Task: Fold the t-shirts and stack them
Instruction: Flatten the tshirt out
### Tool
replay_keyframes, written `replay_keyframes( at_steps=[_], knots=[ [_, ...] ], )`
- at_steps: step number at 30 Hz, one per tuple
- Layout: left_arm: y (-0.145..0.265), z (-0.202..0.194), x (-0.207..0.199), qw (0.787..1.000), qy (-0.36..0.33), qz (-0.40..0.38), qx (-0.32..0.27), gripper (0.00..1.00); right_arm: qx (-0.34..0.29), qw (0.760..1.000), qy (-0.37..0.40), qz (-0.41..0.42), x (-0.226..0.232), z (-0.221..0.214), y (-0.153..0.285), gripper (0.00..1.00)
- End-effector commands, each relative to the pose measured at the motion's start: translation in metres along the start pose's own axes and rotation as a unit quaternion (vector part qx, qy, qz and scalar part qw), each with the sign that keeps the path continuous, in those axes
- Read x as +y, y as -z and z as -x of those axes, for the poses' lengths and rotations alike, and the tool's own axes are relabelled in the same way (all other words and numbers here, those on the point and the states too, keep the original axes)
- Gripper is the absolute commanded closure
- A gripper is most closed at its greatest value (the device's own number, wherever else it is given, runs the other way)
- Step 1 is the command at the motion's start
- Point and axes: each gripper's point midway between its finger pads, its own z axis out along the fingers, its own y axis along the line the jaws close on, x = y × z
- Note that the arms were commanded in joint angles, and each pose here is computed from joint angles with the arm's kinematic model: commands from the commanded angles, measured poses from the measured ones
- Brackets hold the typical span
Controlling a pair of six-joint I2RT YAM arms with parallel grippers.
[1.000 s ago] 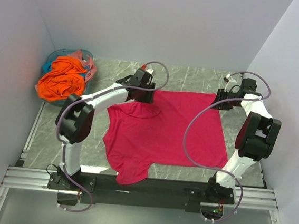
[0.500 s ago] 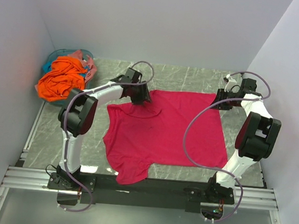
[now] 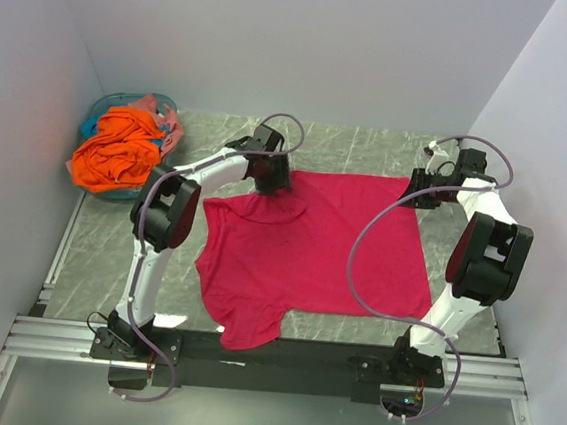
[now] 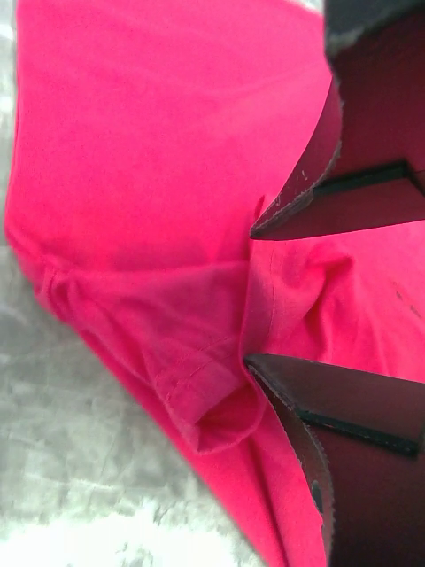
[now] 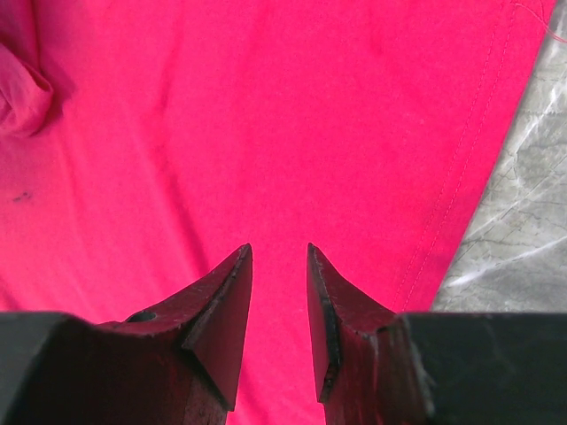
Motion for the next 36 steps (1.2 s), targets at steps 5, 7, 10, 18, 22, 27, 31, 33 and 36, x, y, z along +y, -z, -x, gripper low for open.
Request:
replay_keyframes(
  at_steps=[5,7,10,18,22,27,31,33,36],
  knots=[
    [-0.003,0.002,0.012,0.998,-0.036,0.047,0.016,0.41,-0.028,0.999,0.017,0.0,0.004,0.014,0.011,0.62],
    [0.003,0.001,0.009,0.998,-0.041,0.042,0.018,0.41,-0.03,0.999,0.018,0.0,0.005,0.015,0.013,0.61],
    [0.019,0.007,0.007,0.998,-0.046,0.039,-0.001,0.4,-0.03,0.999,0.018,-0.001,0.005,0.015,0.013,0.62],
    [0.036,0.01,0.004,0.997,-0.057,0.044,-0.008,0.4,-0.032,0.999,0.018,0.001,0.006,0.017,0.014,0.62],
    [0.028,0.004,0.008,0.997,-0.054,0.047,0.004,0.4,-0.034,0.999,0.02,0.001,0.007,0.017,0.014,0.62],
    [0.015,0.002,0.006,0.997,-0.052,0.048,0.016,0.4,-0.035,0.999,0.021,0.002,0.008,0.017,0.015,0.62],
    [0.009,0.002,0.005,0.997,-0.055,0.047,0.019,0.43,-0.036,0.999,0.019,0.001,0.007,0.018,0.016,0.62],
    [0.005,0.002,0.005,0.997,-0.056,0.048,0.022,0.45,-0.036,0.999,0.019,0.003,0.008,0.018,0.015,0.61],
    [0.0,-0.001,0.005,0.996,-0.061,0.049,0.03,0.47,-0.037,0.999,0.019,0.002,0.008,0.018,0.016,0.62]
  ],
)
